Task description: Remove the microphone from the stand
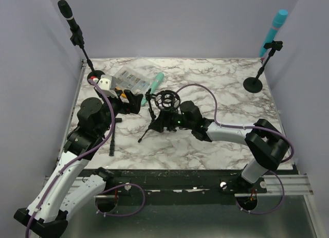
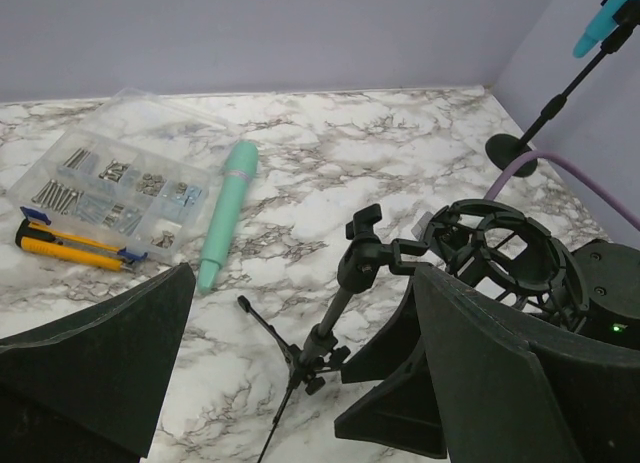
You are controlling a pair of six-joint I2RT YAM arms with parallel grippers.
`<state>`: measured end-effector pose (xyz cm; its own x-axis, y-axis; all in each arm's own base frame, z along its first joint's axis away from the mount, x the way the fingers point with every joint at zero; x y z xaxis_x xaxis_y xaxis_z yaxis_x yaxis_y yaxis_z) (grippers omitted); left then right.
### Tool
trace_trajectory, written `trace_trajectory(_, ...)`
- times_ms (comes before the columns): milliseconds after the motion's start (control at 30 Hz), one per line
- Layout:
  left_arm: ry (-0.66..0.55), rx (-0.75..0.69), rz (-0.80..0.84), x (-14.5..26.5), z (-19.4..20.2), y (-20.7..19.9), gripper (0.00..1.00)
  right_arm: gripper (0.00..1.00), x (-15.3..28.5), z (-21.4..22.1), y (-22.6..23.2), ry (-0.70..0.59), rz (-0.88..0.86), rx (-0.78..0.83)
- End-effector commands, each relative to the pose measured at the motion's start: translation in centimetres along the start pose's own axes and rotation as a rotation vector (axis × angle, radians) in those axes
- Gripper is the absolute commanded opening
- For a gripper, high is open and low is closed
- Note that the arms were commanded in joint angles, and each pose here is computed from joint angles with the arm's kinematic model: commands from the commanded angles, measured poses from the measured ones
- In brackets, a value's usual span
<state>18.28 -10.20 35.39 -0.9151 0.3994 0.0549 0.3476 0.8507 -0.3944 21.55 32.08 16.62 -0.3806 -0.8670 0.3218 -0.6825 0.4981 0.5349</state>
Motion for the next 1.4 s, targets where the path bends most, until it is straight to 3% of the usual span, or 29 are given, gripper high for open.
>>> trace_trajectory(0,-0.004,-0.003,0.013,0.0,-0.2,-0.2,0.95,0.83,1.1,-0.8,0.9,-0.078,-0.060,-0.067)
trace_trajectory(233,0.060,-0.008,0.091,-0.7,0.1,-1.0,0.96,0.97,2.9,1.6,-1.0,-0.076,0.035,-0.152)
trace_trajectory(500,0.115,-0.006,0.158,-1.3,0.7,-1.6,0.96,0.98,3.6,2.7,-2.4,-0.019,0.092,-0.189)
trace_trajectory(633,0.200,-0.008,0.205,-2.3,1.4,-2.2,0.96,0.98,4.6,3.9,-3.3,0.023,0.183,-0.175)
trace_trajectory(867,0.276,0.002,0.192,-3.4,2.4,-2.3,0.96,0.98,7.3,5.4,-3.8,-0.011,0.271,-0.172)
trace_trajectory(1100,0.281,-0.004,0.167,-3.6,2.5,-2.1,0.95,0.98,9.5,4.2,-3.8,-0.030,0.386,-0.102)
trace_trajectory(1367,0.271,-0.018,0.126,-3.7,2.5,-1.7,0.96,0.98,13.7,-0.2,-2.2,-0.204,0.513,0.002)
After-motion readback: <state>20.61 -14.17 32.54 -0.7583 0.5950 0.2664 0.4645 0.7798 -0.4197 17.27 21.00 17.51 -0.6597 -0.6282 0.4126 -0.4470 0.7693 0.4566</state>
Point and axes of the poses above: each gripper's point midway between its finger pads, its own x axis back along the fingers, its own y axis along the line the jaws close on, z = x × y, the point moved 9 cm from there along x, back along the fingers, and after that the axes turned 8 degrees about x, right-handed, at the moved point
